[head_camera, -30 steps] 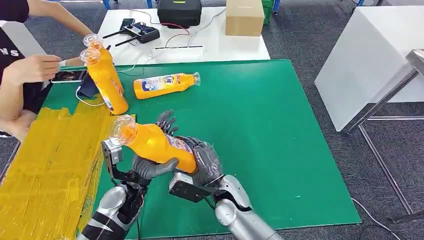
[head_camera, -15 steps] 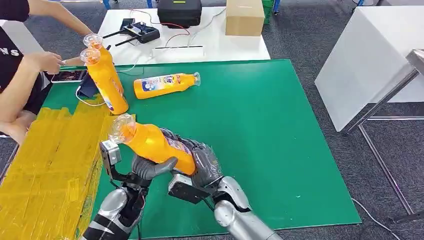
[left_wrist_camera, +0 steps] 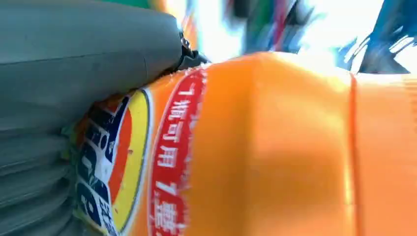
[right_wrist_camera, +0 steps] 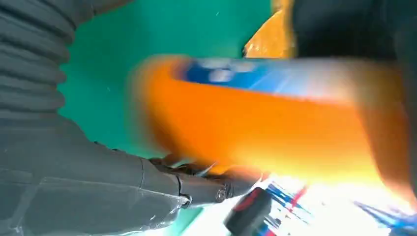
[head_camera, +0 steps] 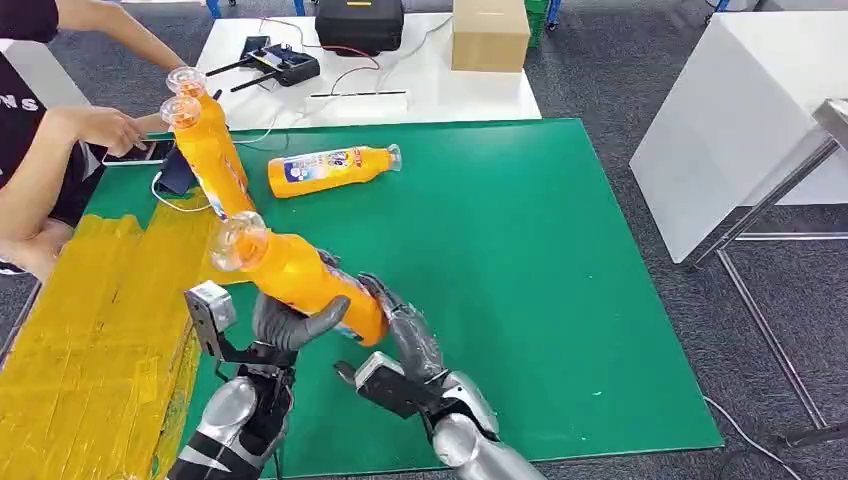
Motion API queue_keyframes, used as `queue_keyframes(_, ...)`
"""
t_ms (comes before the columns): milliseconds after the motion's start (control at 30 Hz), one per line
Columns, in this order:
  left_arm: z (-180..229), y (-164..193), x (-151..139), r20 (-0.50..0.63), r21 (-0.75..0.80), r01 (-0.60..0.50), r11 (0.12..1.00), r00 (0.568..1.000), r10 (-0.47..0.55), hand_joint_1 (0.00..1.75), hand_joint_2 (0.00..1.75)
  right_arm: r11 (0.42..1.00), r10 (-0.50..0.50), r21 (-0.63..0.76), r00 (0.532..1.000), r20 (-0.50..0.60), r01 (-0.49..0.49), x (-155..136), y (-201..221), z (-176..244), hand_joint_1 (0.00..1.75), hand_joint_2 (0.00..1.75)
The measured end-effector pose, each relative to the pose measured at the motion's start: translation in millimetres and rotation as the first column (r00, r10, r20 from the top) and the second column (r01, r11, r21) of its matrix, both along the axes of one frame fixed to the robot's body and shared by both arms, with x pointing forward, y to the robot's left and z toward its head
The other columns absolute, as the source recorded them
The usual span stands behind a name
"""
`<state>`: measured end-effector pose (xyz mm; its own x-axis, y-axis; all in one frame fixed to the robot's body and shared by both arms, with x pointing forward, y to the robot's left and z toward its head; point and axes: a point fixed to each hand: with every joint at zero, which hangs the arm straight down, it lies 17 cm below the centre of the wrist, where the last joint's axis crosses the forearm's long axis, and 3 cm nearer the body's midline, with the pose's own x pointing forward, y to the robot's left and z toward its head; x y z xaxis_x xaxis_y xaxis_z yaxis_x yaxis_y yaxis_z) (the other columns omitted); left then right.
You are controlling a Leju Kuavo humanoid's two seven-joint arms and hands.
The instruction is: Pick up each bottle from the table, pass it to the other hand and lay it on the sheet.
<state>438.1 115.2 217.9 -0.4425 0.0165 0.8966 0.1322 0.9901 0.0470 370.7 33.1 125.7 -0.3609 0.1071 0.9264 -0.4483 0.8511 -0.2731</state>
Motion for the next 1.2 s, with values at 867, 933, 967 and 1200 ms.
queue_keyframes(867,-94,297,100,0.363,0.693,-0.260,-0.672,0.932,0.015,1.75,1.75,0.854,-0.061,0.504,0.987,-0.150,0.130,32,-162,60,0.00,0.00)
queue_keyframes(933,-103,317,102,0.334,0.688,-0.211,-0.695,0.941,0.045,1.75,1.75,0.855,-0.062,0.502,0.987,-0.146,0.128,32,-162,61,0.00,0.00)
queue_keyframes(967,-105,323,103,0.326,0.685,-0.195,-0.702,0.944,0.057,1.75,1.75,0.855,-0.062,0.502,0.987,-0.145,0.127,33,-162,62,0.00,0.00)
queue_keyframes(1200,-111,352,108,0.284,0.698,-0.101,-0.709,0.948,0.145,1.75,1.75,0.857,-0.064,0.499,0.987,-0.144,0.128,33,-161,62,0.00,1.75)
